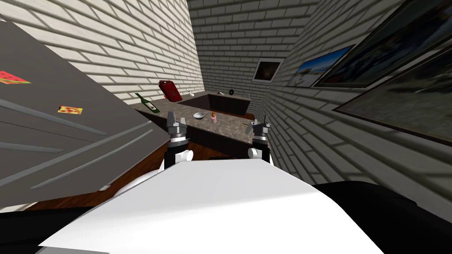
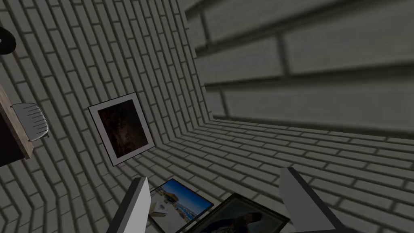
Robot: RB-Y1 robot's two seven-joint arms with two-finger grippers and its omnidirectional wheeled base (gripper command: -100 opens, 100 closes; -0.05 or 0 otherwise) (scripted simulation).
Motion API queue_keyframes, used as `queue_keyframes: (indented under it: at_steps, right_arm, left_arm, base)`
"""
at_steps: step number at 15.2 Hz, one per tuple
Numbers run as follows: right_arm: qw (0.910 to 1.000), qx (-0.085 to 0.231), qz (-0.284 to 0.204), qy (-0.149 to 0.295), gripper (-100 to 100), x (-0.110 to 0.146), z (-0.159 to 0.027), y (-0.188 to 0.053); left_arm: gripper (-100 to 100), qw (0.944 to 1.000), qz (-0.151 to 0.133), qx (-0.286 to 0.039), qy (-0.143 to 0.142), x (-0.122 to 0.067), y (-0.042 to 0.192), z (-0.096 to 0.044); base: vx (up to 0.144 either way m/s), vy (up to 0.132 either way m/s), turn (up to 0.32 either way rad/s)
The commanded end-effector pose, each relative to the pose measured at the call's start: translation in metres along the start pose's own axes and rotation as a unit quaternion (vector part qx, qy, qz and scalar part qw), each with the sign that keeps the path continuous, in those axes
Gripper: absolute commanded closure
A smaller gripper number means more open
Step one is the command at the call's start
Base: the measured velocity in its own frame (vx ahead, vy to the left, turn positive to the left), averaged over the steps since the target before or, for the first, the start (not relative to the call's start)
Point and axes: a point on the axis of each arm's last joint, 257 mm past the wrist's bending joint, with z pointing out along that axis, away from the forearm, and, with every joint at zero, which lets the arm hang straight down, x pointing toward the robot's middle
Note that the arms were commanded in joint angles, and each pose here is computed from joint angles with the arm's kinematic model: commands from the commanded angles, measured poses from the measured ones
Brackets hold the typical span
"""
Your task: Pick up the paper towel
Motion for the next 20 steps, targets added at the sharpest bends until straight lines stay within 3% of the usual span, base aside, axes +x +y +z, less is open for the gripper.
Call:
queue_keyframes:
  at_steps: [1, 6, 9, 10, 12, 13, 15, 16, 18, 19, 20]
  right_arm:
    - [0.9998, 0.004, -0.016, 0.015, -100, 0.002, 0.000, -0.003]
    - [0.9922, 0.025, -0.105, 0.063, -100, 0.004, -0.001, -0.023]
    - [0.9798, 0.040, -0.178, 0.083, -100, -0.002, -0.001, -0.041]
    - [0.9798, 0.040, -0.178, 0.083, -100, -0.002, -0.001, -0.041]
    - [0.9671, 0.050, -0.232, 0.092, -100, -0.010, -0.002, -0.055]
    - [0.9671, 0.050, -0.232, 0.092, -100, -0.010, -0.002, -0.055]
    - [0.9504, 0.062, -0.288, 0.100, -100, -0.019, -0.003, -0.070]
    - [0.9504, 0.062, -0.288, 0.100, -100, -0.019, -0.003, -0.070]
    - [0.9305, 0.075, -0.343, 0.106, -100, -0.031, -0.004, -0.086]
    - [0.9296, 0.075, -0.345, 0.106, -100, -0.031, -0.004, -0.086]
    - [0.9176, 0.081, -0.374, 0.109, -100, -0.037, -0.005, -0.095]
  left_arm:
    - [0, 1.0000, 0.000, 0.000, 0.000, 0.000, 0.000, 0.000]
    - [0, 1.0000, 0.000, 0.000, 0.000, 0.000, 0.000, 0.000]
    - [0, 1.0000, 0.000, 0.000, 0.000, 0.000, 0.000, 0.000]
    - [0, 1.0000, 0.000, 0.000, 0.000, 0.000, 0.000, 0.000]
    - [0, 1.0000, 0.000, 0.000, 0.000, 0.000, 0.000, 0.000]
    - [0, 1.0000, 0.000, 0.000, 0.000, 0.000, 0.000, 0.000]
    - [0, 1.0000, 0.000, 0.000, 0.000, 0.000, 0.000, 0.000]
    - [0, 1.0000, 0.000, 0.000, 0.000, 0.000, 0.000, 0.000]
    - [0, 1.0000, 0.000, 0.000, 0.000, 0.000, 0.000, 0.000]
    - [0, 1.0000, 0.000, 0.000, 0.000, 0.000, 0.000, 0.000]
    - [0, 1.0000, 0.000, 0.000, 0.000, 0.000, 0.000, 0.000]
  base:
    - [0.000, 0.000, 0.000]
    - [0.012, 0.019, -0.034]
    - [0.028, 0.033, -0.059]
    - [0.028, 0.039, -0.034]
    - [0.025, 0.035, -0.048]
    - [0.021, 0.033, -0.045]
    - [0.026, 0.032, -0.050]
    - [0.024, 0.032, -0.046]
    - [0.029, 0.038, -0.059]
    - [0.037, 0.043, -0.054]
    - [0.032, 0.038, -0.045]
